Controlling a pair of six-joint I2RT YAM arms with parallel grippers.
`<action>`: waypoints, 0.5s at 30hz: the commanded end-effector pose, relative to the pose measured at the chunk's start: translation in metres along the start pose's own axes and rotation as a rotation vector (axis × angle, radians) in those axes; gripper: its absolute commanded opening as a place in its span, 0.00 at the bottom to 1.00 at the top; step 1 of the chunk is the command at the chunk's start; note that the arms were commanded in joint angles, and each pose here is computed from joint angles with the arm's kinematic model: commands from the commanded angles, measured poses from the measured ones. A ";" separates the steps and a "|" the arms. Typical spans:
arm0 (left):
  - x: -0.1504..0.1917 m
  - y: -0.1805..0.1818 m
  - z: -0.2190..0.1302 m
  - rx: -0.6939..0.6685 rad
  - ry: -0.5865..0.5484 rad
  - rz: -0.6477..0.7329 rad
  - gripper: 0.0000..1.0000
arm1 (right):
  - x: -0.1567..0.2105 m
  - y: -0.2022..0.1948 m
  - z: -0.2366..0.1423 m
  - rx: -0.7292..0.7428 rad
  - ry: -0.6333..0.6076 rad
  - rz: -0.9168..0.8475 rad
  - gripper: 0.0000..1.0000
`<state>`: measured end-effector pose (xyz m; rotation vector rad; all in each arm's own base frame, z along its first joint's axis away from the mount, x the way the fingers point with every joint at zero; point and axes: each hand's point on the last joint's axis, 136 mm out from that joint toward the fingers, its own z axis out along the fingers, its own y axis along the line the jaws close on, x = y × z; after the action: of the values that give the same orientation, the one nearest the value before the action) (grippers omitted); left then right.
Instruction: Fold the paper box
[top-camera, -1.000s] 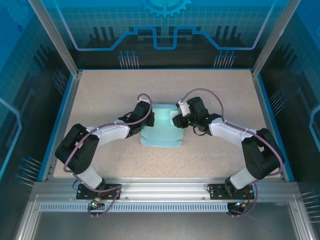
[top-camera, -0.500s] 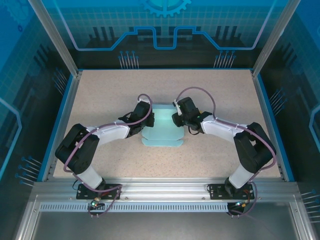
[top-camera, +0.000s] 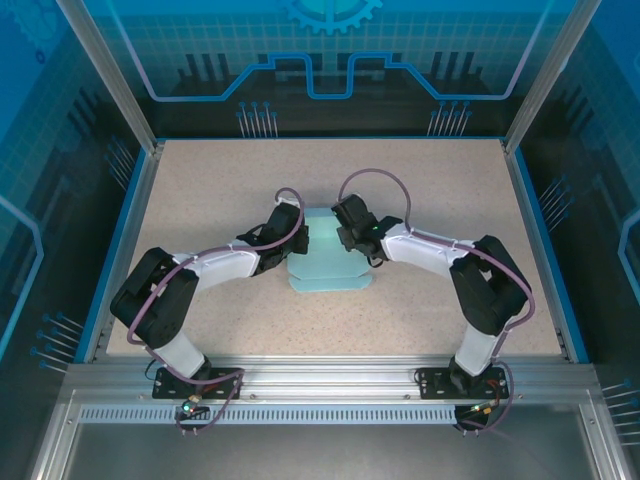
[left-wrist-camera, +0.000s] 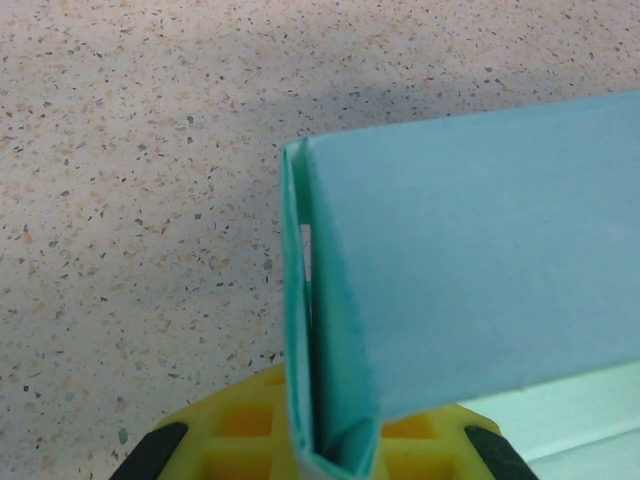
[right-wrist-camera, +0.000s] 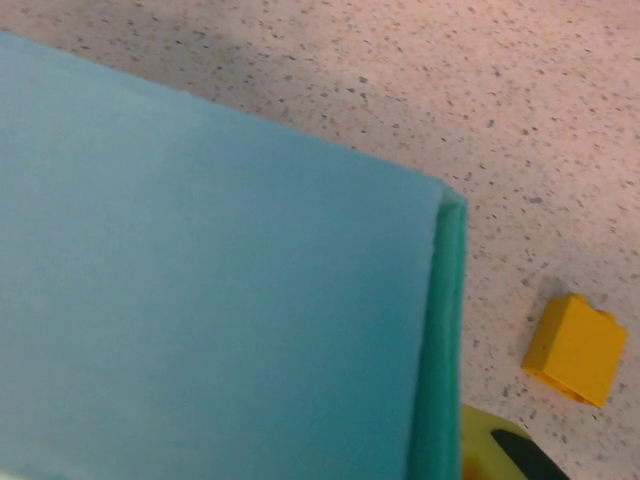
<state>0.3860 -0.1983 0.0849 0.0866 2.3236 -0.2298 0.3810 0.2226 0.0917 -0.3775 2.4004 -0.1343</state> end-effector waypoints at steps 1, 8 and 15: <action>-0.004 -0.010 -0.008 0.048 -0.012 -0.003 0.05 | 0.013 -0.021 0.002 0.166 0.052 -0.050 0.17; -0.005 -0.009 -0.009 0.045 -0.014 -0.005 0.05 | 0.019 -0.029 0.007 0.224 0.088 -0.053 0.14; -0.005 -0.009 -0.010 0.042 -0.016 -0.006 0.05 | 0.021 -0.038 0.013 0.300 0.140 -0.089 0.15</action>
<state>0.3844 -0.2003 0.0836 0.0731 2.3274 -0.2493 0.3923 0.2173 0.0923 -0.2847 2.4123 -0.2803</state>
